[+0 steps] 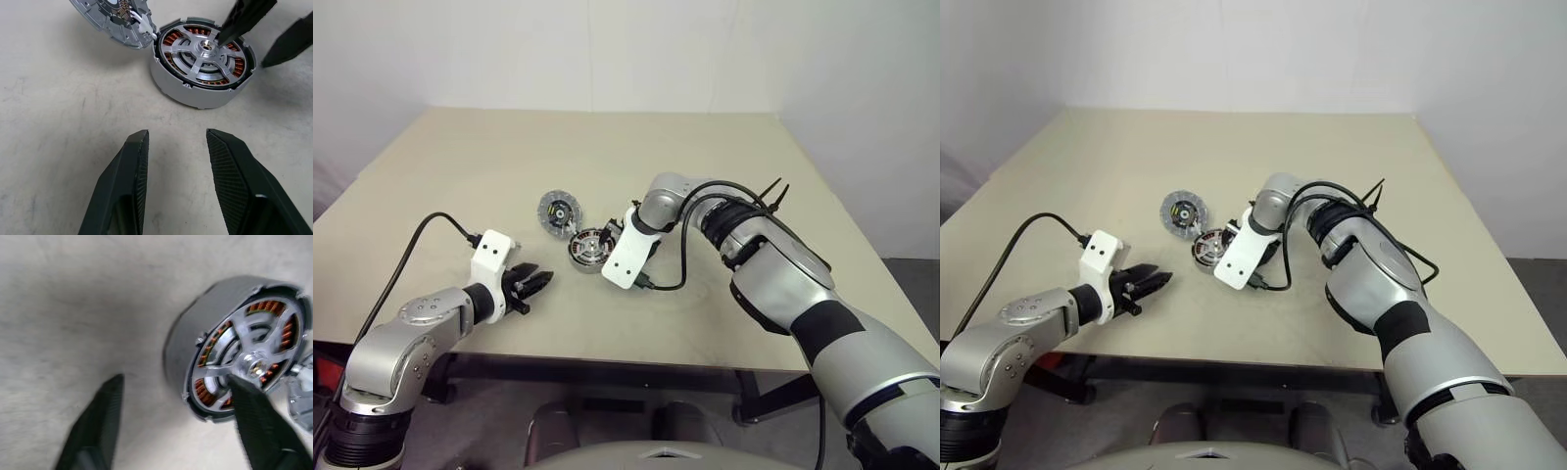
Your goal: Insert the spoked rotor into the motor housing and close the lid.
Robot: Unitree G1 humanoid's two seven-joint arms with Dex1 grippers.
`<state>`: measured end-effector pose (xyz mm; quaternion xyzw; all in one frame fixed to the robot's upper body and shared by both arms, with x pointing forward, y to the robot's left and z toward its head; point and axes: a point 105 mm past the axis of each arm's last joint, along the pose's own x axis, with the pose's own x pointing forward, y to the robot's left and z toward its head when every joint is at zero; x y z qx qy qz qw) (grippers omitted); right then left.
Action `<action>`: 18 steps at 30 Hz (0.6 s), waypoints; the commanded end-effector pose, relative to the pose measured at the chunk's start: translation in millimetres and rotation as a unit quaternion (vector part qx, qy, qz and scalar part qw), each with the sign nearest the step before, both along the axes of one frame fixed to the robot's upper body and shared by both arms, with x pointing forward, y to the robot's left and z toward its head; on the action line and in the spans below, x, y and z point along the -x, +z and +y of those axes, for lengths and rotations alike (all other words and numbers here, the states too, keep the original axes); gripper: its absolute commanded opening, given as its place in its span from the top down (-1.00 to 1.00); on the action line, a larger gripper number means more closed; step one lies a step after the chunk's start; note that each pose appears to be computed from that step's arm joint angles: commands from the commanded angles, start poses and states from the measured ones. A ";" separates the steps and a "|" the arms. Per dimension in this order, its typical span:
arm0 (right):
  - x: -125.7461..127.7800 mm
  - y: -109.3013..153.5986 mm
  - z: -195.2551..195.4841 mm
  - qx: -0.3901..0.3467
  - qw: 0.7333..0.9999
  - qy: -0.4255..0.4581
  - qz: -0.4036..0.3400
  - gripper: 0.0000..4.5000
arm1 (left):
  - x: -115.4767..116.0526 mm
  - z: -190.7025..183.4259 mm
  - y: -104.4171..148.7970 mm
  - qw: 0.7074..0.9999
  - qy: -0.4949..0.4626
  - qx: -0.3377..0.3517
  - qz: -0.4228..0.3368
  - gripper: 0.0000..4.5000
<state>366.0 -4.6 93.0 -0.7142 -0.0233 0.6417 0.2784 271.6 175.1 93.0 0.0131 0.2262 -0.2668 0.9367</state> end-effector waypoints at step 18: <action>-4.3 5.5 -2.4 -0.013 1.000 -0.015 -0.002 1.00 | -3.6 -0.7 14.5 0.999 -0.003 -0.008 -0.037 0.12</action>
